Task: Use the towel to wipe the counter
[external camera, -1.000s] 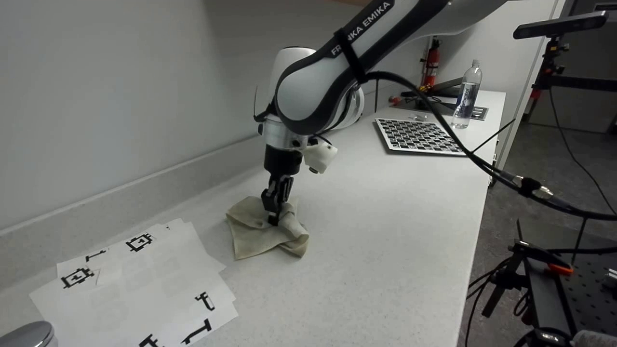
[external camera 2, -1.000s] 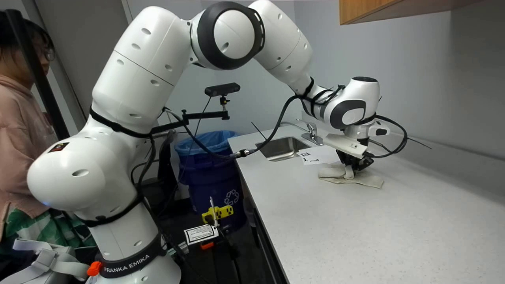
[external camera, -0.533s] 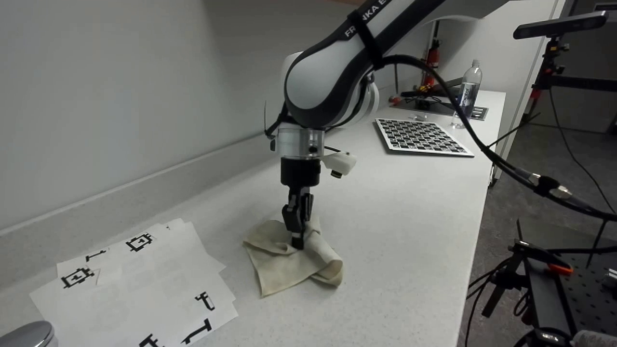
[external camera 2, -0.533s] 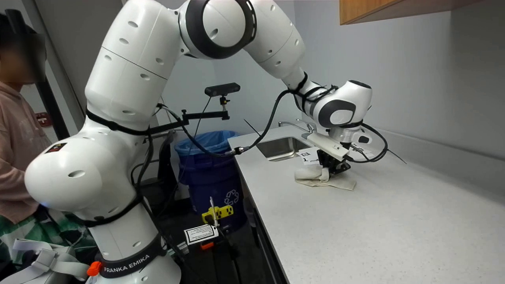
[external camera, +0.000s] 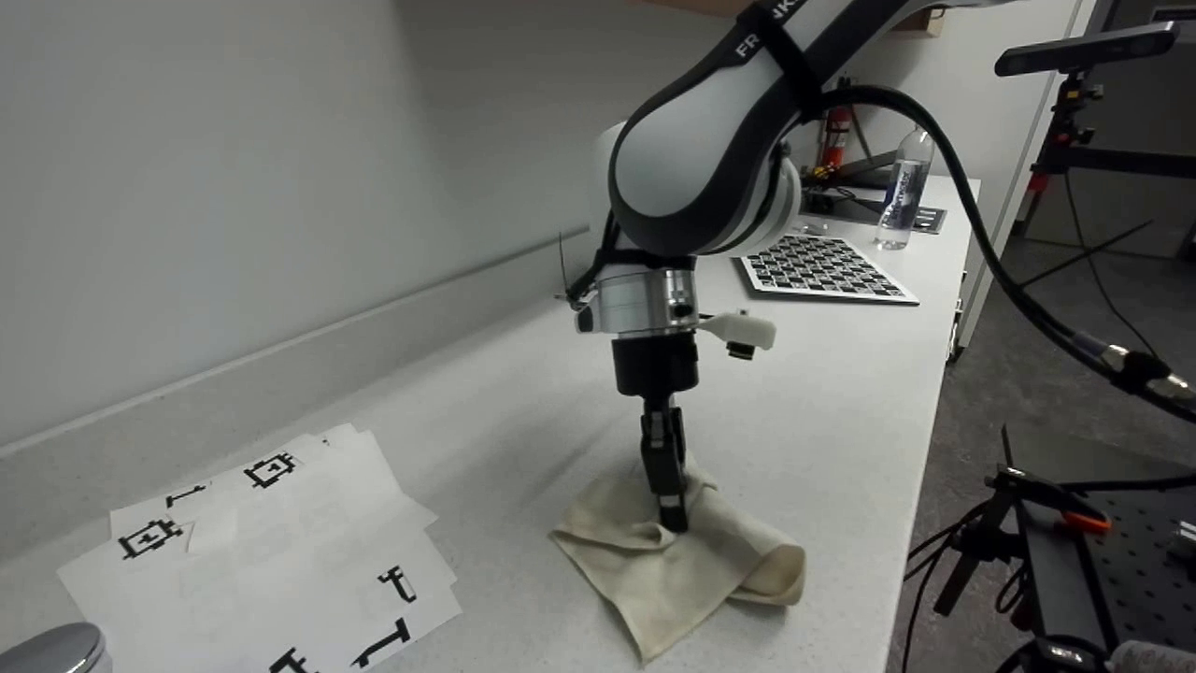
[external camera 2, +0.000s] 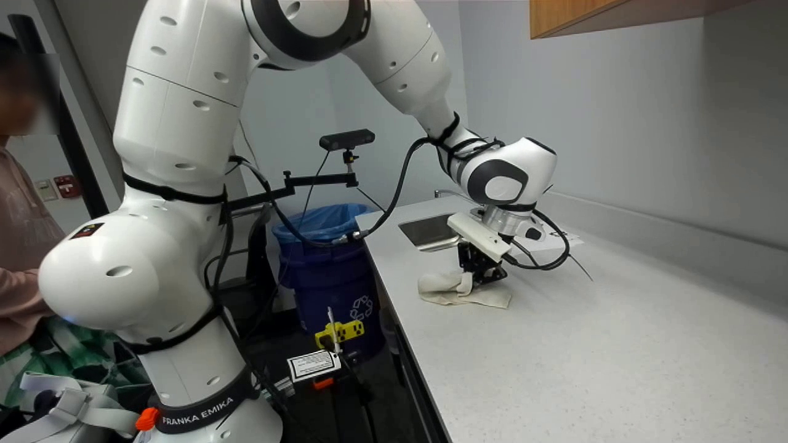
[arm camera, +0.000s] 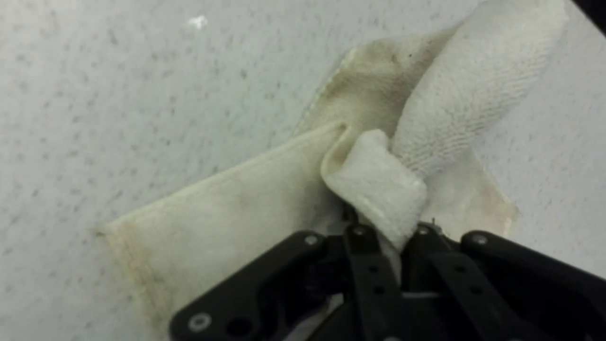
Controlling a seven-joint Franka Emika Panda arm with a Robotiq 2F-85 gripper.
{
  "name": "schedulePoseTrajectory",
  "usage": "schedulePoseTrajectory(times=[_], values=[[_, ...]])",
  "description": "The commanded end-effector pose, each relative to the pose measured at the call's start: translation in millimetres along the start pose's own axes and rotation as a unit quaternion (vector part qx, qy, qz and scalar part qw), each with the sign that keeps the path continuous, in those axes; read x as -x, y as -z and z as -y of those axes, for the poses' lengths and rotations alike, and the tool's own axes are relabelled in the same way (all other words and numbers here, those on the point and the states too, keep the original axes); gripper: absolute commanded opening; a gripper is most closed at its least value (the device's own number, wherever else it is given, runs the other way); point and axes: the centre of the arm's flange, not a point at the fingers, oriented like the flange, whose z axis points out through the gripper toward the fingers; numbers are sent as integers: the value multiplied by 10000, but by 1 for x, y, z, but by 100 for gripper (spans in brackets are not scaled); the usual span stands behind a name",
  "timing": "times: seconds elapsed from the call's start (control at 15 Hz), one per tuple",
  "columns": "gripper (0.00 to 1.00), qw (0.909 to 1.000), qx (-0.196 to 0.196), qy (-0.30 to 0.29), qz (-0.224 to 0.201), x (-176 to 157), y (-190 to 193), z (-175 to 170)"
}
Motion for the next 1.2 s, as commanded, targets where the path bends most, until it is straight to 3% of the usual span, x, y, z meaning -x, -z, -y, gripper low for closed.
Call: schedulePoseTrajectory(times=[0.0, 0.13, 0.53, 1.13], values=[[3, 9979, -171, 140, 607, 44, -46, -1], [3, 9974, -121, 192, 678, 47, -48, 0], [3, 9990, 291, 288, 205, 4, -17, -4], [3, 9899, 1030, 248, -947, -72, 53, -37]])
